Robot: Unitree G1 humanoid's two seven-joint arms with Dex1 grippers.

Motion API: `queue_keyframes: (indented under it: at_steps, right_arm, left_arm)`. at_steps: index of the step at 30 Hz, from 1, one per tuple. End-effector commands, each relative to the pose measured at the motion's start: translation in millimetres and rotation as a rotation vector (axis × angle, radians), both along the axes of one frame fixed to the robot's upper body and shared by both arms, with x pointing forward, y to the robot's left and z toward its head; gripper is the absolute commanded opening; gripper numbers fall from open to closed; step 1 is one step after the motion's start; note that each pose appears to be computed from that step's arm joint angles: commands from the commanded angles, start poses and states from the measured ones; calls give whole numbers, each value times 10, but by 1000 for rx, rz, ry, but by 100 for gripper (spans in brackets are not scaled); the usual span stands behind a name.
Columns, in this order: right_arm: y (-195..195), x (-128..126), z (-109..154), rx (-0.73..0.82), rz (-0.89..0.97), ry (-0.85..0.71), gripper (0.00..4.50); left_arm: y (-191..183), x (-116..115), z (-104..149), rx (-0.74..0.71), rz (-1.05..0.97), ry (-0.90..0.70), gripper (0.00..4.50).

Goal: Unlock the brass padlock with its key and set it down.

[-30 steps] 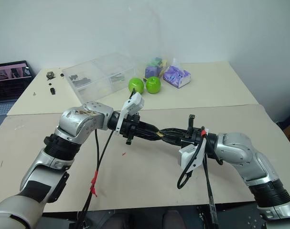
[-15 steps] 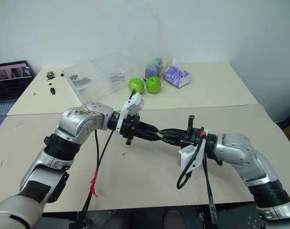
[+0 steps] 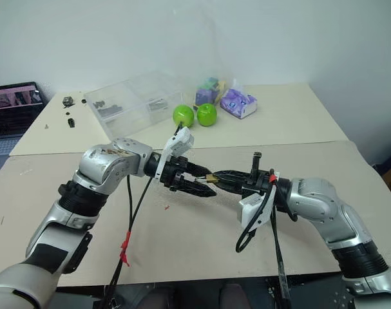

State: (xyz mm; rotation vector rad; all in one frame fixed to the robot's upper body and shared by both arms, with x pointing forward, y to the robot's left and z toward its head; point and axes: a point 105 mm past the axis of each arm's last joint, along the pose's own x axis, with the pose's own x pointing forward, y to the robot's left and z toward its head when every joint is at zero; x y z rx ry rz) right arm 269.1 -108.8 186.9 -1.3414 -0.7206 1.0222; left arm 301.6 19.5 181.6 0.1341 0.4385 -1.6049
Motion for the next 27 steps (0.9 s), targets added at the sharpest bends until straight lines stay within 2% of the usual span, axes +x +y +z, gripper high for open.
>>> queue_keyframes:
  at_steps: [1,7,12,17,18,19,24,27]
  right_arm:
    - [-11,-18,191,45,8,-66,15]
    - [-88,30,112,24,-21,-54,15]
    - [-257,148,64,1,-81,-52,15]
    - [-335,188,30,-1,-104,-46,15]
    - [-352,201,28,1,-110,-46,15]
    - [-365,212,27,1,-116,-47,15]
    - [-372,226,45,6,-118,-53,15]
    - [-356,220,54,8,-113,-54,15]
  left_arm:
    - [-7,-90,119,-9,-60,-23,412]
    - [89,-129,268,-10,-101,-75,412]
    - [297,62,607,-77,12,-113,412]
    - [464,274,729,-126,169,-114,412]
    - [490,322,709,-124,203,-131,359]
    - [510,362,685,-124,232,-137,337]
    - [540,401,472,-105,281,-129,167]
    - [501,386,409,-110,284,-118,52]
